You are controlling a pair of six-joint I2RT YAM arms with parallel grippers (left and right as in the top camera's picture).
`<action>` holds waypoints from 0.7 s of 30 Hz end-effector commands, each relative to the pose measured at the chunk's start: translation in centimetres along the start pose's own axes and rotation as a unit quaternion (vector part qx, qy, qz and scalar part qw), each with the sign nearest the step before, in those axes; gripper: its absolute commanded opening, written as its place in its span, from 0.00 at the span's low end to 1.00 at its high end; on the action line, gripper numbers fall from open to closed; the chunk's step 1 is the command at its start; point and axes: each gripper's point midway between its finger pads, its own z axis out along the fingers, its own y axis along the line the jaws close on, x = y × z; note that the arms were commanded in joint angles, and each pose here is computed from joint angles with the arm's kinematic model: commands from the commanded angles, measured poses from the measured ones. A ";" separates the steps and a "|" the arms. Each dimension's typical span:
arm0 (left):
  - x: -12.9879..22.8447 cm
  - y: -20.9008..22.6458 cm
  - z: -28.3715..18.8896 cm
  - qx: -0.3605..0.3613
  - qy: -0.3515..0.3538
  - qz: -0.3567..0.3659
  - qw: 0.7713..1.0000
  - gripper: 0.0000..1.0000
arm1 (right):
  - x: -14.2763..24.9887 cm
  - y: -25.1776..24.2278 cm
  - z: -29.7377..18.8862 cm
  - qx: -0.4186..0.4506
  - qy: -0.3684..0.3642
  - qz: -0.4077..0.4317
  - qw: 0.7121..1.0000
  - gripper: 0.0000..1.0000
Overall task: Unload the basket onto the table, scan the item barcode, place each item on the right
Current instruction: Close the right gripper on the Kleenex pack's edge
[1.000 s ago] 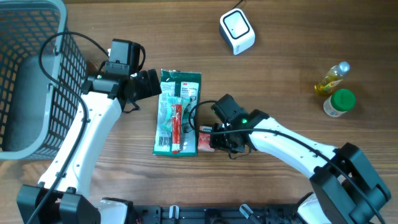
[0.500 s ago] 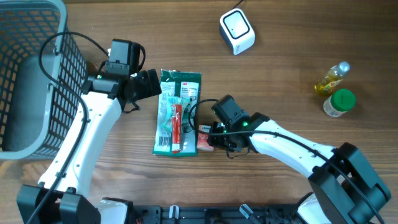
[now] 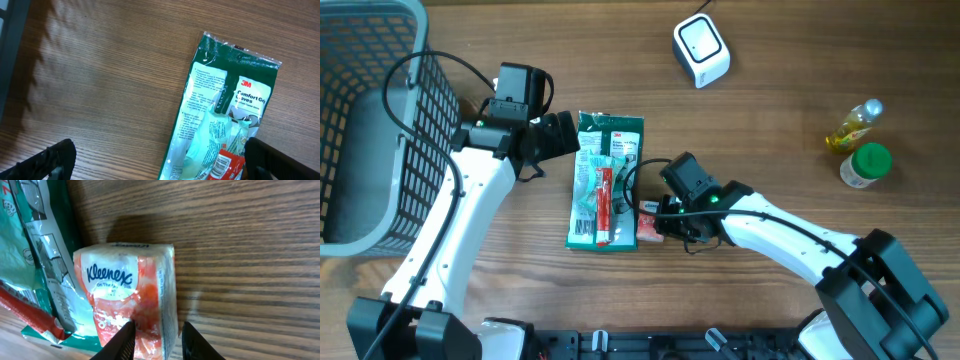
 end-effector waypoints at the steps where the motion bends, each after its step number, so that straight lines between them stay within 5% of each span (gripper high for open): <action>1: -0.7 0.1 -0.6 0.000 -0.012 0.003 1.000 1.00 | -0.3 -0.8 0.4 0.017 -0.012 0.004 1.000 0.31; 21: -0.7 0.1 -0.6 0.000 -0.013 0.003 1.000 1.00 | -0.1 -1.3 1.3 0.019 -0.018 0.020 0.999 0.23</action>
